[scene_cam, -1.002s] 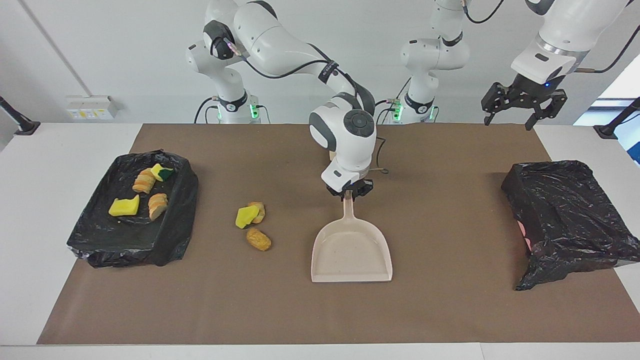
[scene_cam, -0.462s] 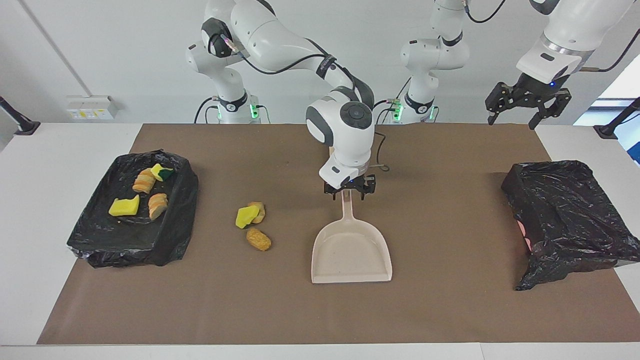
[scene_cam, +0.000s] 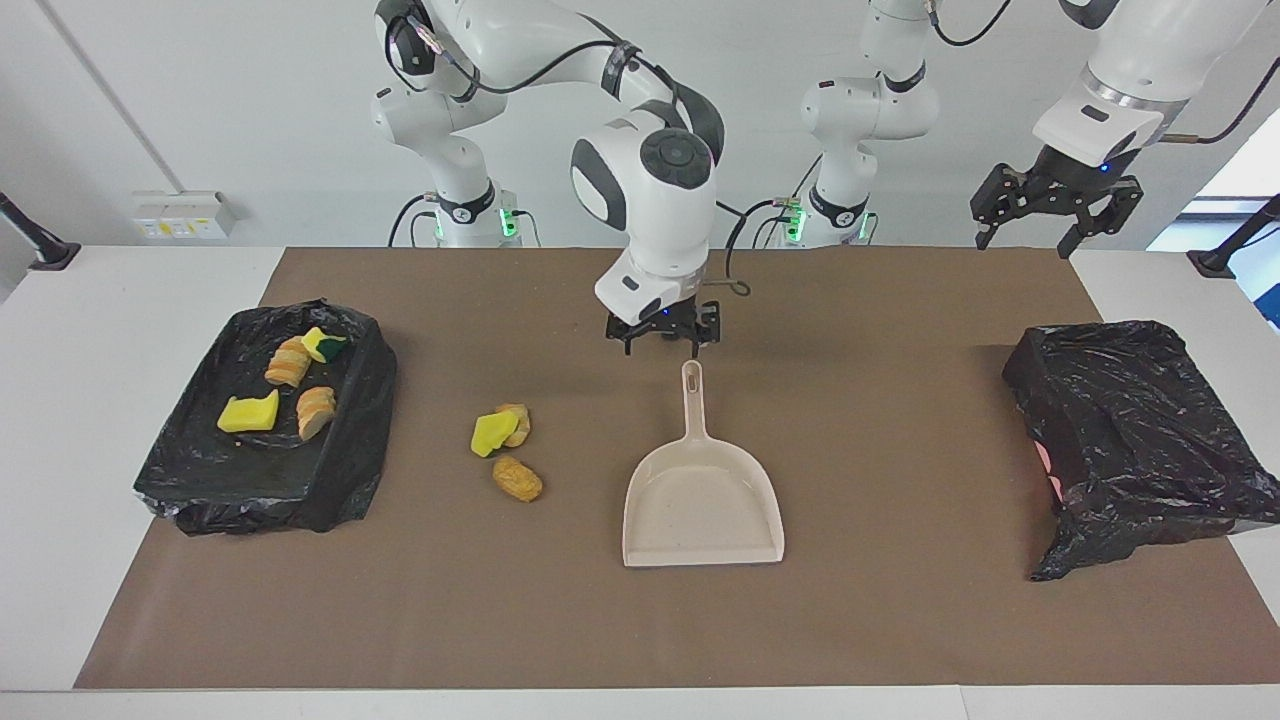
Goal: Sweep and dump trash in bin
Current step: 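Set the dustpan down with the right gripper and withdraw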
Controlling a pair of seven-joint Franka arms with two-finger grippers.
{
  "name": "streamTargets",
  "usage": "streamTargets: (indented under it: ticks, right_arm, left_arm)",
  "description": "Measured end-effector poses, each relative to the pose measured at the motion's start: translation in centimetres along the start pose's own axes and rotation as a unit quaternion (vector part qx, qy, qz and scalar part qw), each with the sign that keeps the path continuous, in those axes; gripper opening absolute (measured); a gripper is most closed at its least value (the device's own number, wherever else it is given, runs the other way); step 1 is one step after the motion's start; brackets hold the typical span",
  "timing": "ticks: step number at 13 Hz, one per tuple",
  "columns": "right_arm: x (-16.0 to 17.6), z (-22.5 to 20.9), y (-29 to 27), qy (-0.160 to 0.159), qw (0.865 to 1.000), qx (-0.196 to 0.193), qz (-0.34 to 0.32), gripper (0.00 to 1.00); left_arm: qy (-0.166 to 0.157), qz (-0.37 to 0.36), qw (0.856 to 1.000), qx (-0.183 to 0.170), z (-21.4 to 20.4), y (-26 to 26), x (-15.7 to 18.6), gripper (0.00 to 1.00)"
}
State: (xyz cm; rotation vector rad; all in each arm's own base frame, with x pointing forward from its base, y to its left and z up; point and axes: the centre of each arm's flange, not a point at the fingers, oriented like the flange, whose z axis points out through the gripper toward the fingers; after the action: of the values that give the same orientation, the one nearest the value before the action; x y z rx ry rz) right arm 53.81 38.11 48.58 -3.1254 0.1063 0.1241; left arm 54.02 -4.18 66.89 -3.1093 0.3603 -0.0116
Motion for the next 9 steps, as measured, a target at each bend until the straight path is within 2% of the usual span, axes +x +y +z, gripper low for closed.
streamTargets:
  ticks: [2,4,9]
  right_arm:
    - [-4.0,-1.3,1.7,-0.033,0.999,-0.004,0.001,1.00]
    - [-7.7,-0.5,2.6,-0.065,0.998,-0.001,0.003,1.00]
    - [-17.7,5.6,1.3,-0.085,0.996,0.012,0.025,1.00]
  left_arm:
    - [0.000,0.000,1.000,0.000,0.0,0.0,0.0,1.00]
    - [0.000,0.000,1.000,0.000,0.0,0.0,0.0,1.00]
    - [0.000,0.000,1.000,0.000,0.0,0.0,0.0,1.00]
